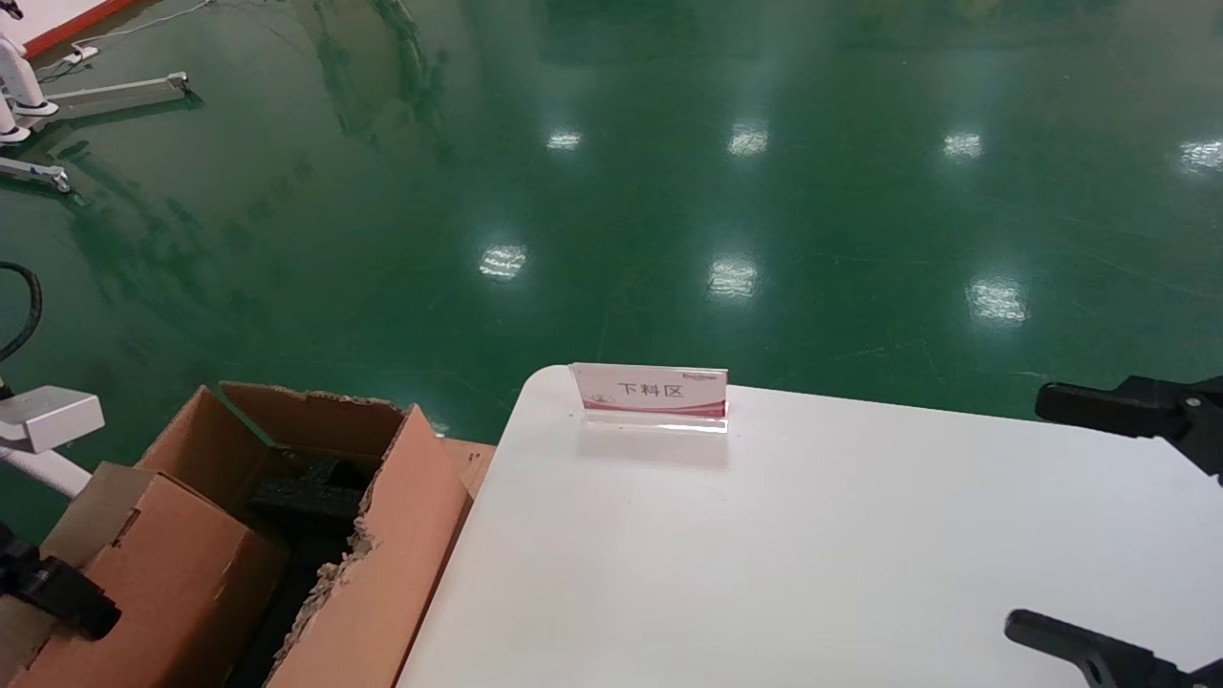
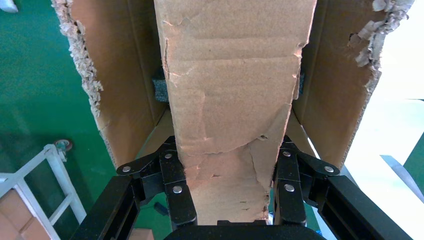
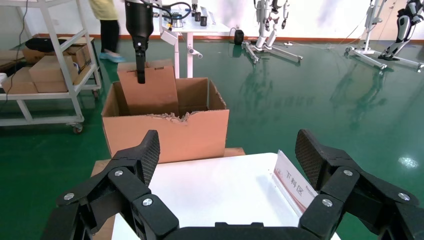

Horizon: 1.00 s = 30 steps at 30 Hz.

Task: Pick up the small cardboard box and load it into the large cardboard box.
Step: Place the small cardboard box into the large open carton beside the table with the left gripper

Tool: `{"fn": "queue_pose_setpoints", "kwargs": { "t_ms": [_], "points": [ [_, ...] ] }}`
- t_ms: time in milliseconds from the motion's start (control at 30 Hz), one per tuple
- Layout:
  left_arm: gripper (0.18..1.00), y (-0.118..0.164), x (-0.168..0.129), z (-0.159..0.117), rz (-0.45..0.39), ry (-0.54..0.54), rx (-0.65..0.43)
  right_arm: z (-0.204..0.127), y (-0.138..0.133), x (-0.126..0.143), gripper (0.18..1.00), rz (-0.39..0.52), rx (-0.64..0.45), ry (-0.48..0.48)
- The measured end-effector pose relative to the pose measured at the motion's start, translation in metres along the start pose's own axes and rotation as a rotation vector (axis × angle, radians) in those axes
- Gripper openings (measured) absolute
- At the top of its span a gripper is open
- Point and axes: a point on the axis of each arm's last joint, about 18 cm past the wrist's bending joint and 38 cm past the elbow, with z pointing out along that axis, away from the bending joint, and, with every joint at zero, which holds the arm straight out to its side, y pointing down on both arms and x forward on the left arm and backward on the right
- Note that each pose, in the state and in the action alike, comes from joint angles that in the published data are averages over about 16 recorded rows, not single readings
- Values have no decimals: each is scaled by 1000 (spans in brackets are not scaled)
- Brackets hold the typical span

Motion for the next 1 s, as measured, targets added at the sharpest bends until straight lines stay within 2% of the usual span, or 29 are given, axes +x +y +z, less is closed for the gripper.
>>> {"fn": "queue_pose_setpoints", "kwargs": {
  "t_ms": [600,1000],
  "points": [
    [373,-26,-7,22,24,-61,16,0,0,0,995,0,0,0],
    [373,-42,-9,30,0,-132,13,0,0,0,995,0,0,0]
  ]
}}
